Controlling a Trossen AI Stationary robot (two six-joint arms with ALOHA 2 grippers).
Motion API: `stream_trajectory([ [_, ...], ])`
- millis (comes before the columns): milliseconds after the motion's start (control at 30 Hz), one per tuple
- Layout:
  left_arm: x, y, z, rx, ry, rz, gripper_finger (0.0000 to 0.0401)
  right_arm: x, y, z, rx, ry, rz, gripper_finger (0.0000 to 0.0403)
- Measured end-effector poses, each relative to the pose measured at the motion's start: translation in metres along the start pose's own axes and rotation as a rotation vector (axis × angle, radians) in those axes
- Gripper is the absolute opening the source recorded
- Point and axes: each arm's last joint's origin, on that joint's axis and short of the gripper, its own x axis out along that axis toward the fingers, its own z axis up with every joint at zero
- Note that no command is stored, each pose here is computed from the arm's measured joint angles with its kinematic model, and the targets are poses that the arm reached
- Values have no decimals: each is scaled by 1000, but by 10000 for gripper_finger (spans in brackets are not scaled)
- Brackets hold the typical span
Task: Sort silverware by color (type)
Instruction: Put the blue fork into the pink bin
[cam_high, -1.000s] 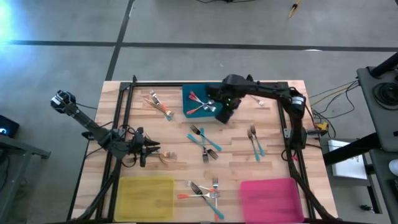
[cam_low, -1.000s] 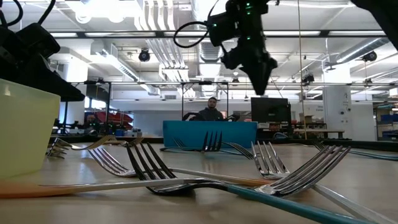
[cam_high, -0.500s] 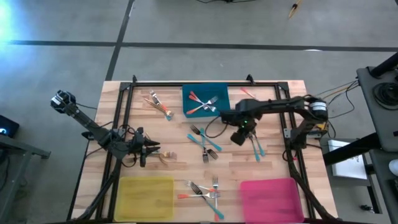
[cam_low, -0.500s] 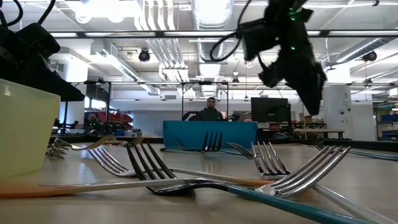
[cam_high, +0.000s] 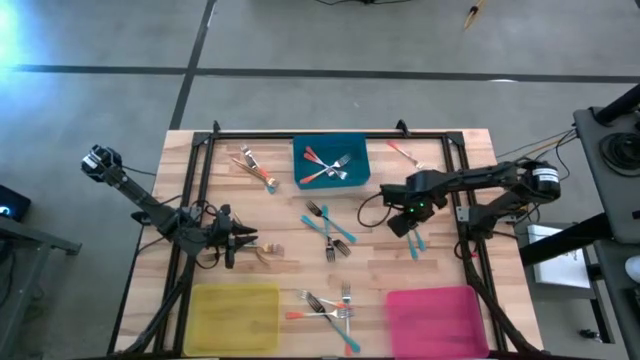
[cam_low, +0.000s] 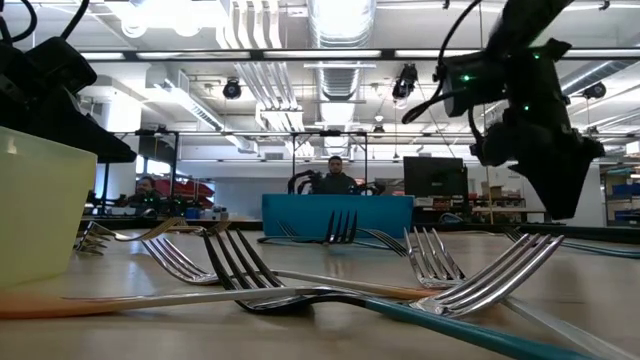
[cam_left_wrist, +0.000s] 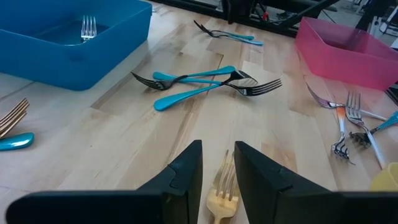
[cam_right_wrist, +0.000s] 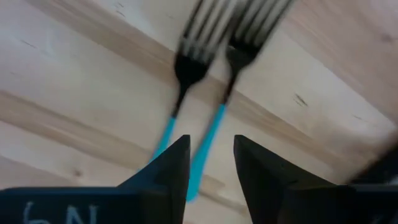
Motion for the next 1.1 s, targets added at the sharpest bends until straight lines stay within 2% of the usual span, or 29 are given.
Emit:
stream_trajectory([
  [133, 0, 0, 0, 0, 0, 0, 77, 7, 1, 2, -5, -35, 35, 140],
  [367, 0, 0, 0, 0, 0, 0, 77, 17, 0, 5, -1, -40, -32, 157],
  [667, 0, 0, 0, 0, 0, 0, 77, 36, 3, 13, -5, -19, -123, 136],
  [967, 0, 0, 0, 0, 0, 1, 77, 55, 5, 18, -162, 42, -163, 129],
  [1100, 0, 0, 0, 1, 0, 0, 77, 56, 3, 20, -171, 55, -151, 110],
])
